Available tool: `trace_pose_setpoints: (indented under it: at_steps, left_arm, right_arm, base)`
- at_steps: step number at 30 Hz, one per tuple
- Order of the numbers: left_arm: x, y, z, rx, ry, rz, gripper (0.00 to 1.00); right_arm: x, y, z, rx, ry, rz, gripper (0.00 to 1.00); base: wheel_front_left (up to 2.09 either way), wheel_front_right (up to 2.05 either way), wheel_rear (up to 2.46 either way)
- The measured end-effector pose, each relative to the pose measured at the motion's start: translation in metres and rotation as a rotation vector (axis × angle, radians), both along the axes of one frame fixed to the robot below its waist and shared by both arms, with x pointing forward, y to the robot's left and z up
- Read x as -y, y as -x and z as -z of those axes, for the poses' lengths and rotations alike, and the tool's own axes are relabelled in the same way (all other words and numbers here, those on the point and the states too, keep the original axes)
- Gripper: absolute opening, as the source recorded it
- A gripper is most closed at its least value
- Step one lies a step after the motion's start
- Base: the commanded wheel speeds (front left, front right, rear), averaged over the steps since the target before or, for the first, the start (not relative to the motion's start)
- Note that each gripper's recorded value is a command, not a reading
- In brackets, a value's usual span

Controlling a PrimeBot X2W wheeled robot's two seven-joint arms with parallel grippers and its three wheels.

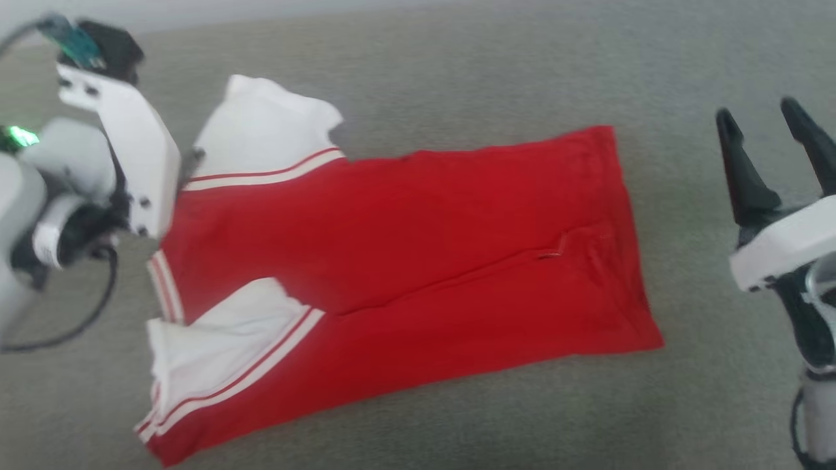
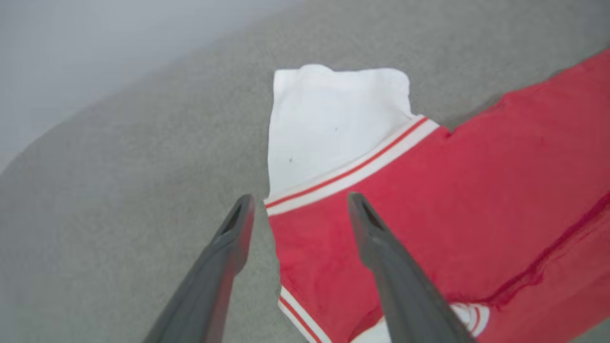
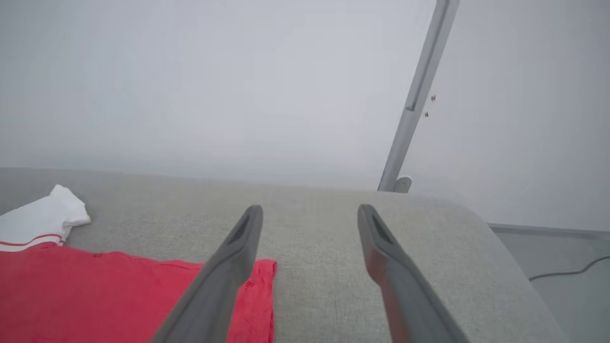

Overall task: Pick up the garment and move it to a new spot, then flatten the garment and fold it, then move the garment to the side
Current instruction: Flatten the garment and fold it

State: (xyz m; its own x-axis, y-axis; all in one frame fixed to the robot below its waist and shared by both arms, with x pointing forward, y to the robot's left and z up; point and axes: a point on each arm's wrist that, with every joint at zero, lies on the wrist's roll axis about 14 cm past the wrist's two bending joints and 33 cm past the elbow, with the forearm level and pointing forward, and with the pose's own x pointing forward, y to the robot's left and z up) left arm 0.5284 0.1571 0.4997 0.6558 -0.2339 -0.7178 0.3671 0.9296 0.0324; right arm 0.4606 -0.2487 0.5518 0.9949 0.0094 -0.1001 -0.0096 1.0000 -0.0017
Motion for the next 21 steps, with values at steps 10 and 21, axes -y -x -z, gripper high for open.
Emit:
trace_pose_setpoints:
  at_steps: [10,21]
  left_arm:
    - [0.034,-0.075,0.019,0.011,0.025,0.043,1.0]
    - [0.034,-0.105,0.086,-0.151,0.001,-0.019,1.0]
  right_arm:
    - [0.003,0.0,0.003,0.118,0.025,0.051,1.0]
    - [0.009,-0.005,0.034,0.065,0.031,0.075,1.0]
  base:
    - [0.0,0.0,0.0]
    - [0.0,0.0,0.0]
